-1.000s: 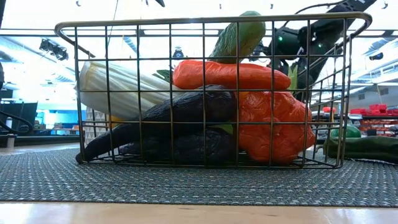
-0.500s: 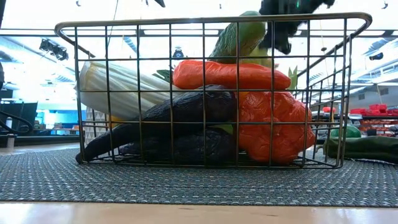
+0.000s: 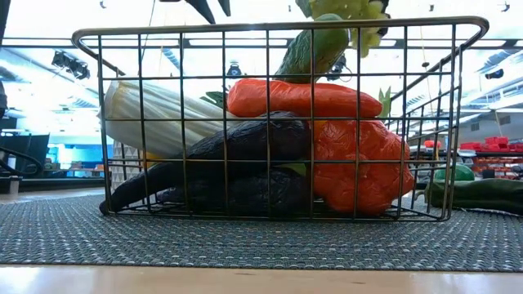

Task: Build produce basket
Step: Put the green grapes into the gold wire basket

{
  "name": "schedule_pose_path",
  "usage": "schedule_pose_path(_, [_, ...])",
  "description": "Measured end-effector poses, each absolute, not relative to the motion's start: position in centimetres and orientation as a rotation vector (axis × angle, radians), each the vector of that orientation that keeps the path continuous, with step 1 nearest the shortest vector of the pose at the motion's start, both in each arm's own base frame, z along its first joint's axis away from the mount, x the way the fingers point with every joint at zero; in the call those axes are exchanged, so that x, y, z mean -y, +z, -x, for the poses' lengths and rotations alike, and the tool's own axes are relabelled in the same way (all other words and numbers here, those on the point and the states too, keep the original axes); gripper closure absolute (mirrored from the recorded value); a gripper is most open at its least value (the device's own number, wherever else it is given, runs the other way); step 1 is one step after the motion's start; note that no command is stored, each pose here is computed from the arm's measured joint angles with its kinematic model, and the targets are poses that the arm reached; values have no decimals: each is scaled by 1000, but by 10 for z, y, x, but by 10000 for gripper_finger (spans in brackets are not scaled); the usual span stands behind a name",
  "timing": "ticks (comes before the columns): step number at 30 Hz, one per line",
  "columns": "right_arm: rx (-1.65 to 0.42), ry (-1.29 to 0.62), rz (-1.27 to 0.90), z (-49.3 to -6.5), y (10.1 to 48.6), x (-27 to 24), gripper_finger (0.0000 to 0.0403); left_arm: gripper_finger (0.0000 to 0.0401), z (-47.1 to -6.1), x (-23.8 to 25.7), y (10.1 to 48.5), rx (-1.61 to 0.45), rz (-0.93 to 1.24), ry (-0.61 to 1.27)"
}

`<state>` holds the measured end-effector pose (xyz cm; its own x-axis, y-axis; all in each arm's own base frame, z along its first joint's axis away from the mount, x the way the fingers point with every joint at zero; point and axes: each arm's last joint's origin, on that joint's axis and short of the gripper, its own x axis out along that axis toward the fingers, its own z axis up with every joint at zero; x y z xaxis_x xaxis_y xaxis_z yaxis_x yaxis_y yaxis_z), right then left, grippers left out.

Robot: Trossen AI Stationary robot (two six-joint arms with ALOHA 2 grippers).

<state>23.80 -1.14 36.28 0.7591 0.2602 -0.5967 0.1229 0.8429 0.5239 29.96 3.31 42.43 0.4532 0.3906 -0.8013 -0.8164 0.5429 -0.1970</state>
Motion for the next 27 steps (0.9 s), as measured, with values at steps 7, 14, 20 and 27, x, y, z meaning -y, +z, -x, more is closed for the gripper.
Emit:
schedule_pose_path(7, [-702, -8, -641, -246, 361, -8, 389, 227, -300, -33, 425, -785, 585, 784])
schedule_pose_path(14, [-721, -5, -714, -260, 353, -23, 374, 227, -301, -33, 425, -791, 545, 760])
schedule_pose_path(20, [-729, 30, -724, -277, 344, -36, 357, 227, -301, -29, 425, -811, 530, 751])
schedule_pose_path(27, [-734, 14, -716, -291, 334, -39, 261, 227, -299, -21, 423, -844, 514, 734])
